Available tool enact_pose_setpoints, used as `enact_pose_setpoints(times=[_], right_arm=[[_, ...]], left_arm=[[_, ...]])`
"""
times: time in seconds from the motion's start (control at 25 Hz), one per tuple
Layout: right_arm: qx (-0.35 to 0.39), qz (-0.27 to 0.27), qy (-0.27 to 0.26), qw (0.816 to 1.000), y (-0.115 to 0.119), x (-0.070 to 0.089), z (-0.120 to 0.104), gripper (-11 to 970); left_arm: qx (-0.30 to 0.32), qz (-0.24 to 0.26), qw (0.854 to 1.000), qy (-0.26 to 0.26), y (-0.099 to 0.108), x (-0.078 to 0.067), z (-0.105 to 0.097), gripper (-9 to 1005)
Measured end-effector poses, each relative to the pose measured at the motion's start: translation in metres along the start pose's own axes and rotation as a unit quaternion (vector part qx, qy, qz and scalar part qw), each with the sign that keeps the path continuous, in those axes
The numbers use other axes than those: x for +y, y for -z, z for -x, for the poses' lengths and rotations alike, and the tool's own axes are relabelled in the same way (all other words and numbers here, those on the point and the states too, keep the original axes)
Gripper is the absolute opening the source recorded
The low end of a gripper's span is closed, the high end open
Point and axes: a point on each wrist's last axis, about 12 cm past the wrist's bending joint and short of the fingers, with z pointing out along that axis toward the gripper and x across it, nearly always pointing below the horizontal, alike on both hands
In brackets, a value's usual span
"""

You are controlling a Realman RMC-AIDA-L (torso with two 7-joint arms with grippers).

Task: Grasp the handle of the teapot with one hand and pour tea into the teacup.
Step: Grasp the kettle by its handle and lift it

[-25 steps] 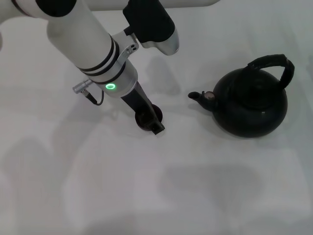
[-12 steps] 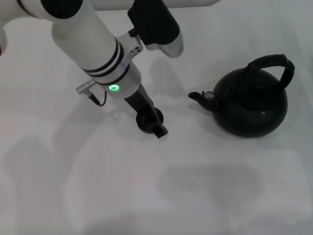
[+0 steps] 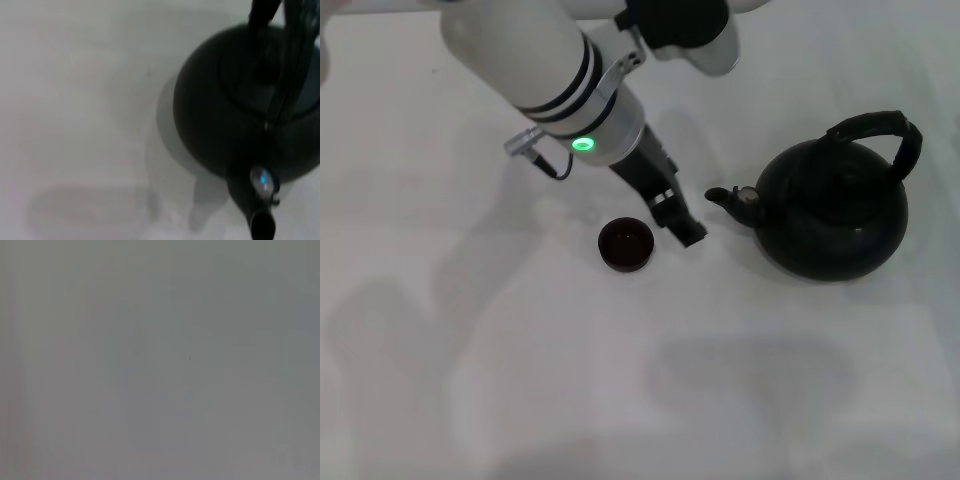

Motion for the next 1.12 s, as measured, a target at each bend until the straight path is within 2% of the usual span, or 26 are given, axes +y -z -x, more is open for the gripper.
enact_pose_setpoints(times=[0.16, 0.36, 0.6, 0.72, 0.92, 1.12], right_arm=[[-0.002, 0.001, -0.001, 1.000, -0.001, 0.001, 0.001, 868], [-0.004, 0.001, -0.001, 1.000, -0.001, 0.001, 0.001, 868], [-0.005, 0.002, -0.001, 1.000, -0.001, 0.001, 0.002, 869], [-0.005, 0.001, 0.000, 1.000, -0.001, 0.000, 0.002, 869], [-0.004, 0.001, 0.000, 1.000, -0.001, 0.000, 0.001, 868], [-0.005, 0.001, 0.000, 1.000, -0.001, 0.000, 0.002, 869]], left_arm=[[-0.045, 0.004, 0.999, -0.007, 0.008, 0.002, 0.012, 881], [-0.099, -0.001, 0.995, -0.006, 0.018, 0.005, 0.016, 881], [-0.220, -0.001, 0.975, -0.017, 0.030, 0.006, 0.008, 882], [-0.266, 0.008, 0.964, 0.002, 0.032, 0.009, -0.001, 880], [-0.354, 0.028, 0.932, 0.070, 0.037, 0.017, -0.029, 882], [-0.457, 0.087, 0.872, 0.155, 0.044, 0.027, -0.071, 880]])
